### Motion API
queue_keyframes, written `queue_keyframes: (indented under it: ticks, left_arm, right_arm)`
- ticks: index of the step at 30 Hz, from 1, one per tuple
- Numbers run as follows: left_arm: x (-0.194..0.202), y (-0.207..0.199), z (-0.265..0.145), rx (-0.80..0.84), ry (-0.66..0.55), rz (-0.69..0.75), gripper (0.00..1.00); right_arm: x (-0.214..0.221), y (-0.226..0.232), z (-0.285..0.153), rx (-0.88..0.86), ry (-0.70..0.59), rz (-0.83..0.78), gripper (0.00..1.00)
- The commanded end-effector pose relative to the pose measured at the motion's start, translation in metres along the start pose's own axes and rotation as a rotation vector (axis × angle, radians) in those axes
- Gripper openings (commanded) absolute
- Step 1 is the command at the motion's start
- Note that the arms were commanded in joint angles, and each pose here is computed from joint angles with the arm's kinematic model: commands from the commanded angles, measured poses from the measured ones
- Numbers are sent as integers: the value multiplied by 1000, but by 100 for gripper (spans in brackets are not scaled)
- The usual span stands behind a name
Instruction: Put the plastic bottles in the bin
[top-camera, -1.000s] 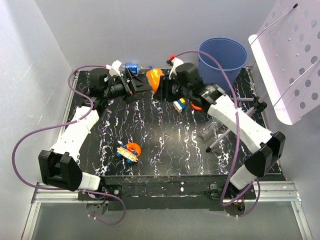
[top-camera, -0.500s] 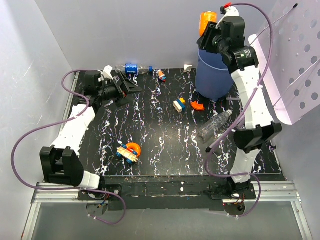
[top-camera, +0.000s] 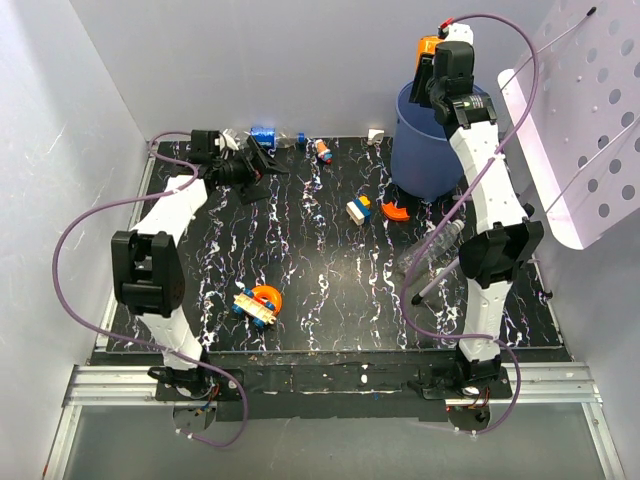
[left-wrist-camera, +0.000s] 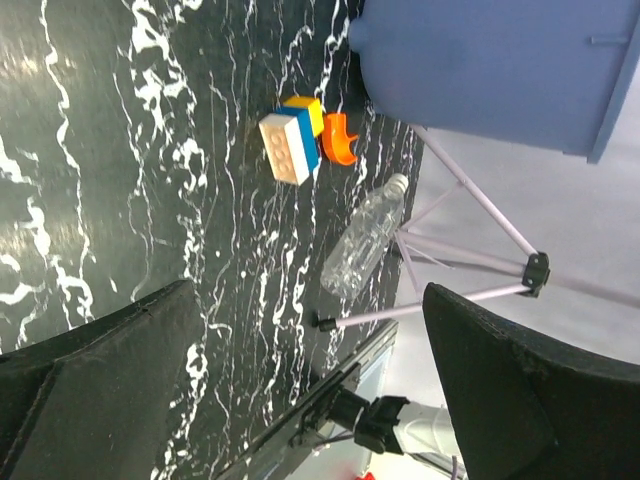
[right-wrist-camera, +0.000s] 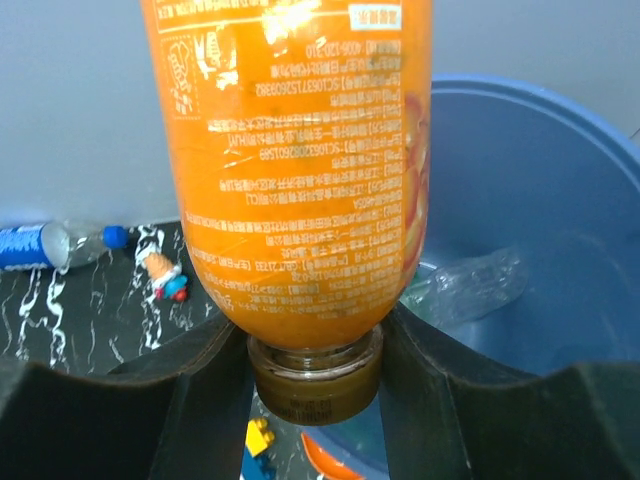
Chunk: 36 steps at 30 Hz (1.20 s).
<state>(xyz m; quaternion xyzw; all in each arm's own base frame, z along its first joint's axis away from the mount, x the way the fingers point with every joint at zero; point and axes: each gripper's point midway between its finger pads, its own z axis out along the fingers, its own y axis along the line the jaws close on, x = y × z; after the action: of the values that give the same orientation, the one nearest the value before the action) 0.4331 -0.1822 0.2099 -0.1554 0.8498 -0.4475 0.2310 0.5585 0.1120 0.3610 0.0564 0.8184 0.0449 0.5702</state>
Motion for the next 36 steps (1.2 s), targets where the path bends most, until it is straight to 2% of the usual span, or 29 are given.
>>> queue_keyframes:
  ticks: [1, 6, 13, 20, 25, 30, 36]
  left_arm:
    - [-30, -9, 3, 20, -34, 21, 98]
    - [-67, 5, 17, -13, -91, -9, 98]
    - [-124, 18, 41, -69, -188, -9, 98]
    - [-185, 46, 70, -146, -368, -22, 98]
    - [-220, 69, 92, -155, -483, -66, 98]
    - [-244, 97, 115, -153, -601, -168, 98]
    - [-265, 116, 135, -141, -691, -205, 98]
  right_arm:
    - [-31, -14, 14, 65, -133, -10, 57]
    - [-24, -21, 24, 92, -128, -27, 65]
    - [-22, -19, 25, 68, -123, -29, 67]
    - [-19, 4, -1, -65, -97, 1, 74]
    - [-17, 23, -21, -132, -88, -8, 76]
    - [-14, 44, -42, -196, -75, -7, 76]
    - [-7, 54, -65, -238, -59, 10, 77]
